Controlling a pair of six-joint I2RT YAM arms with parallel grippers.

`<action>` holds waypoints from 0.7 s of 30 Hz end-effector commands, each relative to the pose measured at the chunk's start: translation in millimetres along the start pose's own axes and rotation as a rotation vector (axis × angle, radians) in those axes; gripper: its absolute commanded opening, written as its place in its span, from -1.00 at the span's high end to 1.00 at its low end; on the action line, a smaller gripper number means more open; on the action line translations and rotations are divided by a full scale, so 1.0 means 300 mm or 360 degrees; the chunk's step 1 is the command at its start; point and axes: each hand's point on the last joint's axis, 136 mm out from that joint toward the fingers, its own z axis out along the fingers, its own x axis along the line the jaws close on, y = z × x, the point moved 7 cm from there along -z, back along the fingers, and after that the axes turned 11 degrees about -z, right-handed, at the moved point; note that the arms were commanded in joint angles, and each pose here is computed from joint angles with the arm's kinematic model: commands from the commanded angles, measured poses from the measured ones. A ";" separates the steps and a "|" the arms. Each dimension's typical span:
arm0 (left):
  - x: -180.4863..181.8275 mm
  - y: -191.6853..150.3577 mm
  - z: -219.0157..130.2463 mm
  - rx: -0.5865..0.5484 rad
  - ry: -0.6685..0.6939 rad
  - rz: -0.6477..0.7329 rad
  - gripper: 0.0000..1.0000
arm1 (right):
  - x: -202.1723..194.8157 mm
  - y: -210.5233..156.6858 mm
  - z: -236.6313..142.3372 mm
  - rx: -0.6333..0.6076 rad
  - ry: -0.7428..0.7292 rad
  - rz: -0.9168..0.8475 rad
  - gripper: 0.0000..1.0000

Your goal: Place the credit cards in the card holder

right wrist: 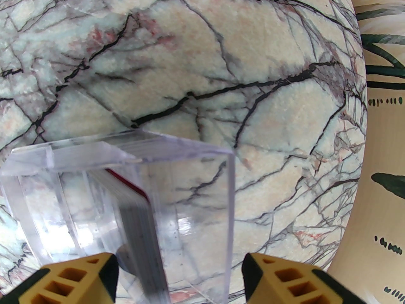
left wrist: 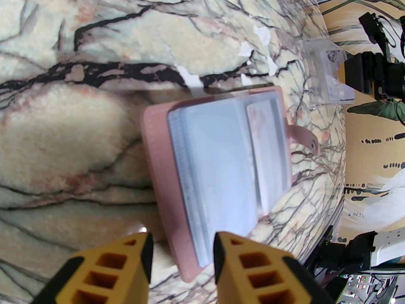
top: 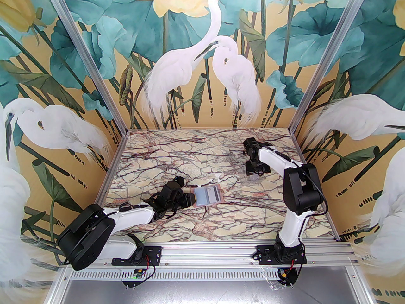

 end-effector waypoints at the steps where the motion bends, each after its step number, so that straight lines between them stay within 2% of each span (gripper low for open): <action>1: 0.012 -0.005 0.008 0.0023 0.0000 -0.0022 0.21 | -0.026 0.013 -0.013 -0.0007 -0.0072 -0.0001 -0.41; 21: 0.016 -0.008 0.017 0.0042 0.0012 -0.0024 0.21 | -0.054 0.015 -0.076 -0.0082 -0.0074 0.0036 -0.30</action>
